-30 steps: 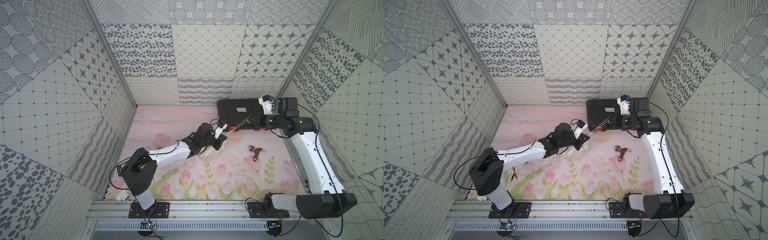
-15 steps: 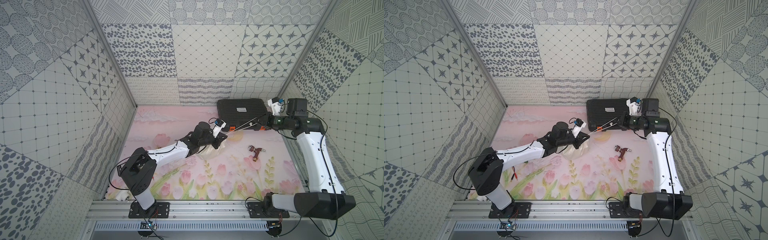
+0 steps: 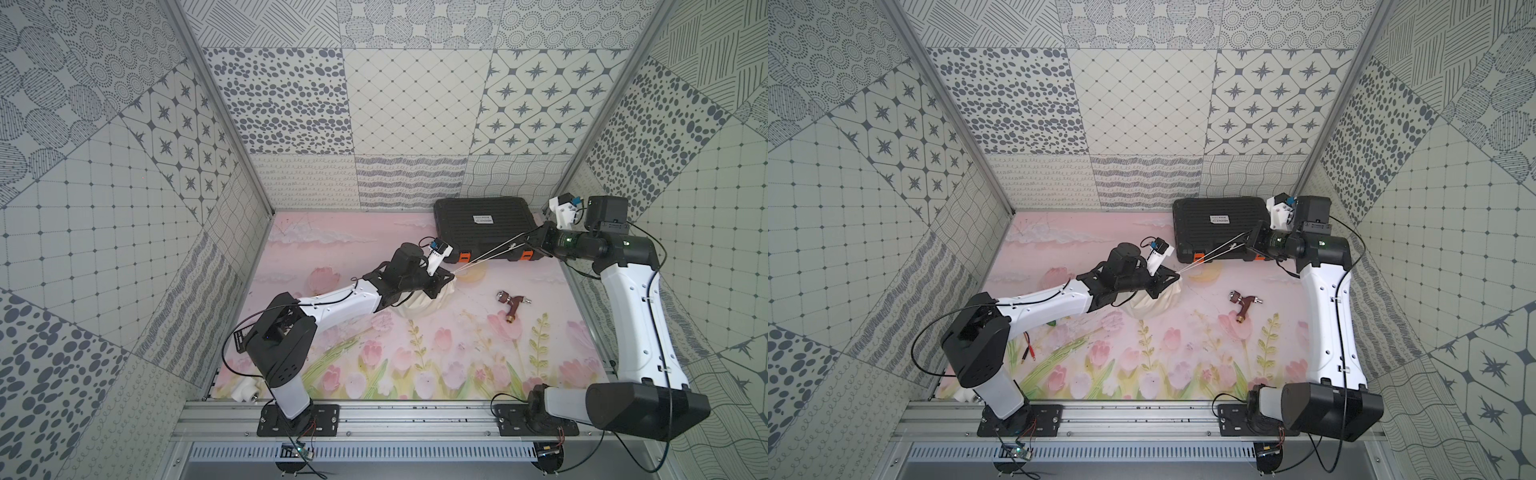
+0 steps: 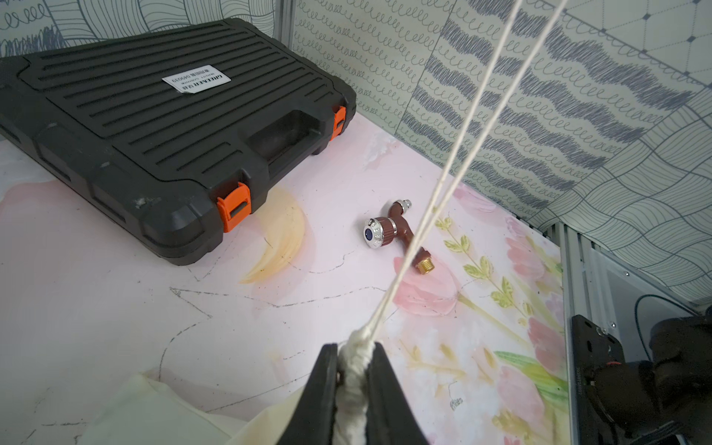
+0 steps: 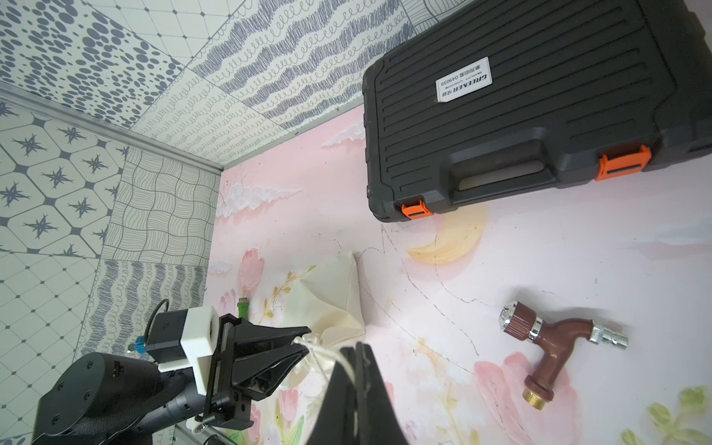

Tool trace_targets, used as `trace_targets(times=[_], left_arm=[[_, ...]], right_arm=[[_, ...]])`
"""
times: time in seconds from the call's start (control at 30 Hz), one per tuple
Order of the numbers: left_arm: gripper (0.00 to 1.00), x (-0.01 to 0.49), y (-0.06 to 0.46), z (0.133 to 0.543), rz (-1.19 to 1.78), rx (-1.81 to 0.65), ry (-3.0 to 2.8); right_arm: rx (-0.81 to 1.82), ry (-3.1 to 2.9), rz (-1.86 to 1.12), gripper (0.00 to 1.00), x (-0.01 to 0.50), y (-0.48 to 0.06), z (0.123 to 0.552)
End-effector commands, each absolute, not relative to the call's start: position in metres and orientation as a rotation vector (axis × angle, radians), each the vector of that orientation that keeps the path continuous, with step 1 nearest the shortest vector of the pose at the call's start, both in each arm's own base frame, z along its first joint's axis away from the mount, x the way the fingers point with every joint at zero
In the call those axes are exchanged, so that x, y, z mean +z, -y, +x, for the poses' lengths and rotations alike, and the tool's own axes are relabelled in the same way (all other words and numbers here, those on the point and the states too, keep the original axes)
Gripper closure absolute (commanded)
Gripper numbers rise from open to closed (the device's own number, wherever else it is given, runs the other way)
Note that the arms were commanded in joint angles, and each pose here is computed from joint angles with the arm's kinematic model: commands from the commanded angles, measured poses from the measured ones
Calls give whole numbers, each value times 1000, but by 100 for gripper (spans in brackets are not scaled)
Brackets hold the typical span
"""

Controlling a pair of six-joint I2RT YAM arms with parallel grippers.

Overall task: Close the soil bag
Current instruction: Frap the soil bag at the center of the board.

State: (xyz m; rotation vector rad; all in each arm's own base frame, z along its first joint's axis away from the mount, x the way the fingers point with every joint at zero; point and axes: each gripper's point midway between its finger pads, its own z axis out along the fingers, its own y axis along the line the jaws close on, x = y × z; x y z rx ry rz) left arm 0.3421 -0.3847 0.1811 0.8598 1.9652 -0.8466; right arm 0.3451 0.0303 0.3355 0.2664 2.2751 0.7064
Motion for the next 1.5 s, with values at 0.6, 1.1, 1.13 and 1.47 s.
trace_targets(times=[0.6,1.1,1.13,1.47], left_arm=[[100,164,108,368,405,209,-2703],[100,194,153,346,573,105,-2508],[97,185,164,338,611,66,-2512],[50,225,249,313,801,-404,-2307]], right_arm=[[516,-1703,-5,100,470,-48,387],[620,-1739,-143,100,428,-127,415],[611,-1745,-143,100,424,-126,415],[604,-1757,-182,100,412,-127,403]])
